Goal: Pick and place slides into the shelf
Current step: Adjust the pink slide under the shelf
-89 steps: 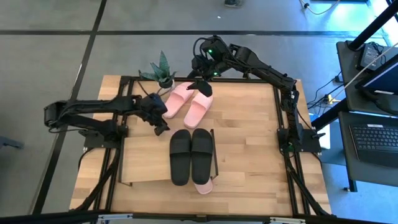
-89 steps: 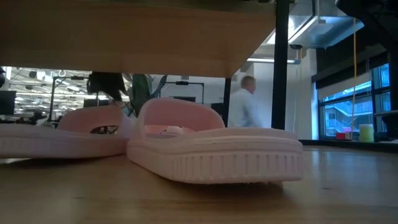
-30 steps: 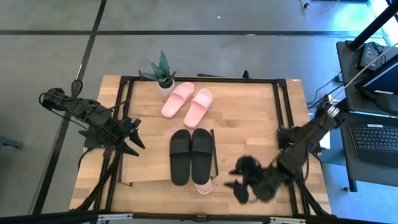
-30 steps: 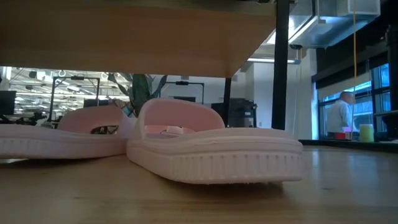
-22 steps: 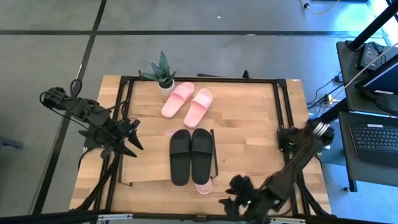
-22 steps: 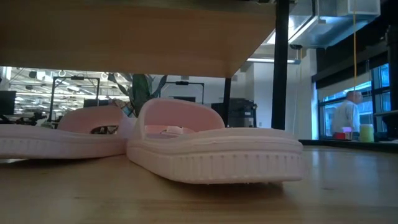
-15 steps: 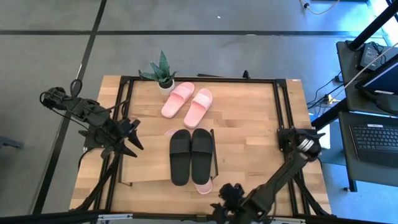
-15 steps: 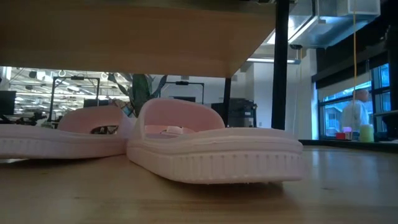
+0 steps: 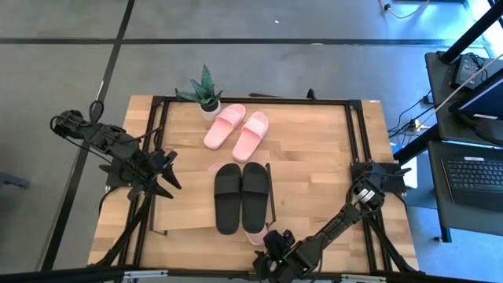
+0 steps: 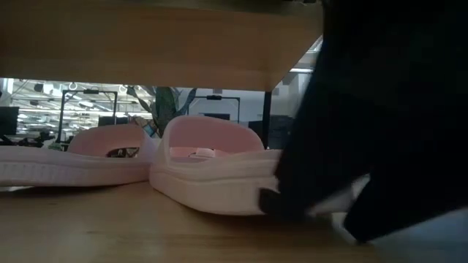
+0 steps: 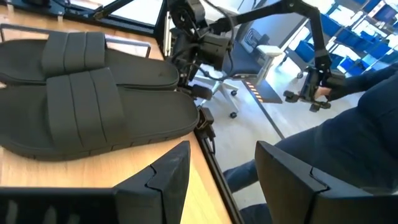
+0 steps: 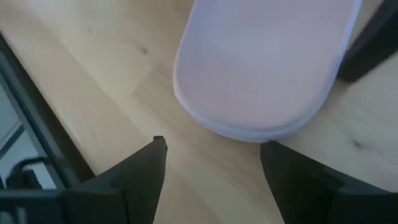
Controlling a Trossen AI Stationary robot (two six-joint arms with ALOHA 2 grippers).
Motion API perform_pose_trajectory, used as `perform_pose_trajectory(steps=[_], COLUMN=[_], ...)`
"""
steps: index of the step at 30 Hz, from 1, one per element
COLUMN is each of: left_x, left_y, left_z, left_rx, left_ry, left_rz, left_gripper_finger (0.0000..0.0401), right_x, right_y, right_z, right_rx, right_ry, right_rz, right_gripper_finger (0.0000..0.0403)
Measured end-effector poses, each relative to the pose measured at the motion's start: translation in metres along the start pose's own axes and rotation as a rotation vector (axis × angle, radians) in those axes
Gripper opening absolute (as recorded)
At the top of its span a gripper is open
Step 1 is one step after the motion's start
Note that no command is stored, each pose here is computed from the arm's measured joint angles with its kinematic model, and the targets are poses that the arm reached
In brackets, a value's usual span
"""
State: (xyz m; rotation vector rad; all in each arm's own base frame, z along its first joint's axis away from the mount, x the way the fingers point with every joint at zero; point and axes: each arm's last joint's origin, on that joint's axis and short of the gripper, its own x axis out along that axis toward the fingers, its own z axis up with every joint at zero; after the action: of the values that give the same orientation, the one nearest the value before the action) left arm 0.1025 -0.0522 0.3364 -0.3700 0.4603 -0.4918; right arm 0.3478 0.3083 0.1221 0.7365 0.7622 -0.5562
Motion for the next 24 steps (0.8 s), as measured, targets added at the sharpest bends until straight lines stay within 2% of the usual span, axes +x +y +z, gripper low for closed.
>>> perform_pose_trajectory(steps=[10, 24], left_x=[0.000, 0.000], left_y=[0.001, 0.001], left_z=[-0.002, -0.003], left_rx=[-0.003, -0.012], left_ry=[0.016, 0.032], left_rz=[0.008, 0.016], left_gripper_finger=[0.0173, 0.0173], right_x=[0.018, 0.037], right_y=[-0.001, 0.003], right_z=[0.024, 0.057], right_rx=[-0.012, -0.081], right_ry=[-0.026, -0.071], right_rz=[-0.027, 0.004], right_gripper_finger=[0.0259, 0.0259])
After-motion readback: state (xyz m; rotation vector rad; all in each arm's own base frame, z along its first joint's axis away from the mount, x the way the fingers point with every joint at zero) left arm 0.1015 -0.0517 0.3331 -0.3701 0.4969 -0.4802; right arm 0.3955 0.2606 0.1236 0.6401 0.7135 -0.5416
